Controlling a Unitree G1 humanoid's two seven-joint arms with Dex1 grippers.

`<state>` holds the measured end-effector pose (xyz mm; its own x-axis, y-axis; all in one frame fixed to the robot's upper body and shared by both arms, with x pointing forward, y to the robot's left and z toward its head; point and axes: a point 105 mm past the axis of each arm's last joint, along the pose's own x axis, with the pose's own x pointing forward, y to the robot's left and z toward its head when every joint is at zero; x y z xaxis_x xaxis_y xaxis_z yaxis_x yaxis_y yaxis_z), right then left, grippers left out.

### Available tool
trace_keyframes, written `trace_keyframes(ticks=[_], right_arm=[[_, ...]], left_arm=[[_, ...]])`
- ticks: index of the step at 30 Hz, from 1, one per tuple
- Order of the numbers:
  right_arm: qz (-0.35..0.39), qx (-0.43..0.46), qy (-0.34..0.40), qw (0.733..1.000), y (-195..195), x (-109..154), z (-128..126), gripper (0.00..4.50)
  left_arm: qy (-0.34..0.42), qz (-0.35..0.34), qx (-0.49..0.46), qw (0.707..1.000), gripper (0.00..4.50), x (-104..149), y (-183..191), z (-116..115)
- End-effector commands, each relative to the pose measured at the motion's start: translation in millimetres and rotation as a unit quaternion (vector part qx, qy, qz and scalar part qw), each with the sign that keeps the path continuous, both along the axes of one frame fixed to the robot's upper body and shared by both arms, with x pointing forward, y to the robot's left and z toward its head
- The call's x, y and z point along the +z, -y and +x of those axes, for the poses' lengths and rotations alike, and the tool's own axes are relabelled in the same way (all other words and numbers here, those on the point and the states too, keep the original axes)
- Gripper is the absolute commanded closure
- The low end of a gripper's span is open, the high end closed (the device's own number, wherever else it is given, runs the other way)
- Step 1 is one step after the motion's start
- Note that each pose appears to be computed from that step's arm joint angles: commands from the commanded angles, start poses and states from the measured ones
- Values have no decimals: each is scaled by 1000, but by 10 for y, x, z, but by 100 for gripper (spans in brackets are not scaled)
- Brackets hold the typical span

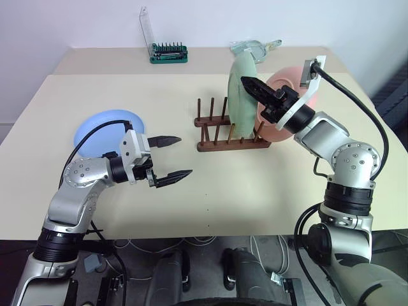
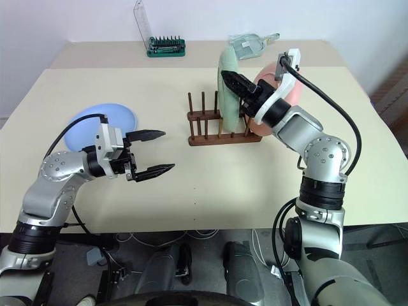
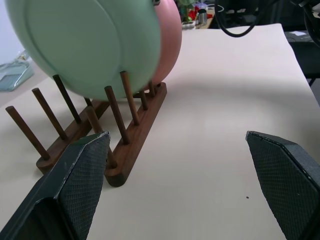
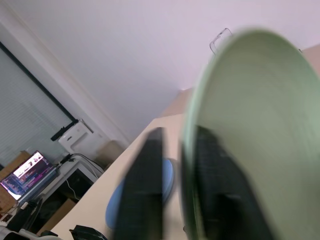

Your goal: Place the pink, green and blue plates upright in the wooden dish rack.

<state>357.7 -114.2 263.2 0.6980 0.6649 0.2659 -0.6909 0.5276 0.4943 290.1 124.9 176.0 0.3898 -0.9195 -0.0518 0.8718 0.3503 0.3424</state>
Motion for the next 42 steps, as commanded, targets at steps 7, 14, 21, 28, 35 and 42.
trace_keyframes(ticks=[7,14,21,28,35,42], right_arm=[[13,-15,38,999,84,170,-24,8],[-17,-29,75,997,139,306,-25,8],[-71,-64,132,987,238,470,0,8],[-264,-23,313,912,-78,651,-286,8],[-383,58,415,823,-411,418,-494,8],[-380,85,418,821,-475,287,-455,8]], left_arm=[[11,-5,-2,1000,0,39,13,-3],[13,-10,1,1000,0,45,3,2],[17,-17,10,1000,0,68,-19,19],[27,-43,64,997,0,177,-170,130],[43,-104,277,954,0,466,-892,363],[-30,-141,623,769,0,378,-2278,207]])
